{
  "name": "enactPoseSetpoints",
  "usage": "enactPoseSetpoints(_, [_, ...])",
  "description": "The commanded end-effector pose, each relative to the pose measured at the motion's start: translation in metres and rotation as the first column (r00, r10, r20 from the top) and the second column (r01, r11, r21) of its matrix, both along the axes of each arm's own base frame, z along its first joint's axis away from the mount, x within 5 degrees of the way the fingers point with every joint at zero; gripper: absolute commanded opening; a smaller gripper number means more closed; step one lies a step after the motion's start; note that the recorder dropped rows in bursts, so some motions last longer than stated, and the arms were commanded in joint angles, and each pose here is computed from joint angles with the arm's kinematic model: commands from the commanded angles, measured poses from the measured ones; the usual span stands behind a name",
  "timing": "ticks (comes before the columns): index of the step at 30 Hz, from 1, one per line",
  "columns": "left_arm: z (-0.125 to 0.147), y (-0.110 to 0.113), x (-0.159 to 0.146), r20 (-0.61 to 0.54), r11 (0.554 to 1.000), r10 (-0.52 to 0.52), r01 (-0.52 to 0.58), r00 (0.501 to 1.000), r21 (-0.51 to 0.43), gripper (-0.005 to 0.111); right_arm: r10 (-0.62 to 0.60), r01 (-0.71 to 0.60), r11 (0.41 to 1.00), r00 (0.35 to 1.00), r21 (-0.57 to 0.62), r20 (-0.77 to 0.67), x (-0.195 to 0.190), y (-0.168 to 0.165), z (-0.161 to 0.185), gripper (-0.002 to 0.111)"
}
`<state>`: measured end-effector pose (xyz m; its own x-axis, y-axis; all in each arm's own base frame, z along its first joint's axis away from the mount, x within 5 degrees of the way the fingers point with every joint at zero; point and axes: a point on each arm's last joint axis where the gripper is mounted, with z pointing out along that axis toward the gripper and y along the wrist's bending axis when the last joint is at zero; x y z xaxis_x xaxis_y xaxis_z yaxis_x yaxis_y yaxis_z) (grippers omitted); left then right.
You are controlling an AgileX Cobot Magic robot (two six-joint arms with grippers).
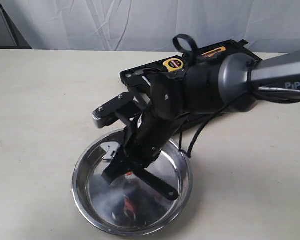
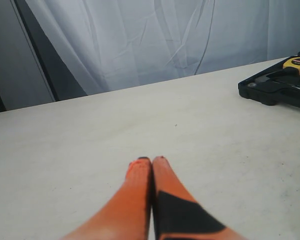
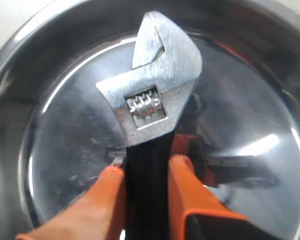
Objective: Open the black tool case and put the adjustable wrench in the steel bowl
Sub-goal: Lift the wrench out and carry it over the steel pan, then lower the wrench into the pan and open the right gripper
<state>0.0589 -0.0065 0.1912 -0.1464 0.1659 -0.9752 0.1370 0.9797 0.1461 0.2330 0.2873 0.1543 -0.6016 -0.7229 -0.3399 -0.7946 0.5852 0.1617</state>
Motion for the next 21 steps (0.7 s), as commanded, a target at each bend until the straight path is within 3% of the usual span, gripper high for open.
enactPoseSetpoints(1, [0.002,0.0001,-0.0004,0.018,1.0,0.001,-0.001,1.0,-0.007,0.0,0.076,-0.075,0.997,0.996,-0.025,0.036,-0.0093,0.0107,-0.0075,-0.001])
enactPoseSetpoints(14, [0.002,0.0001,-0.0004,0.018,1.0,0.001,-0.001,1.0,-0.007,0.0,0.09,-0.088,0.996,0.991,-0.019,0.104,-0.0049,0.0157,-0.0144,0.0])
enactPoseSetpoints(17, [0.002,0.0001,-0.0004,0.018,1.0,0.001,-0.001,1.0,-0.007,0.0,0.09,-0.088,0.996,0.991,-0.02,0.103,-0.0048,0.0158,-0.0152,0.015])
enactPoseSetpoints(20, [0.002,0.0001,-0.0004,0.018,1.0,0.001,-0.001,1.0,-0.007,0.0,0.073,-0.072,0.997,0.994,-0.019,0.084,-0.0059,0.0155,-0.0154,0.041])
enactPoseSetpoints(21, [0.002,0.0001,-0.0004,0.018,1.0,0.001,-0.001,1.0,-0.007,0.0,0.07,-0.069,0.997,0.994,-0.021,0.079,-0.0062,0.0152,-0.0156,0.041])
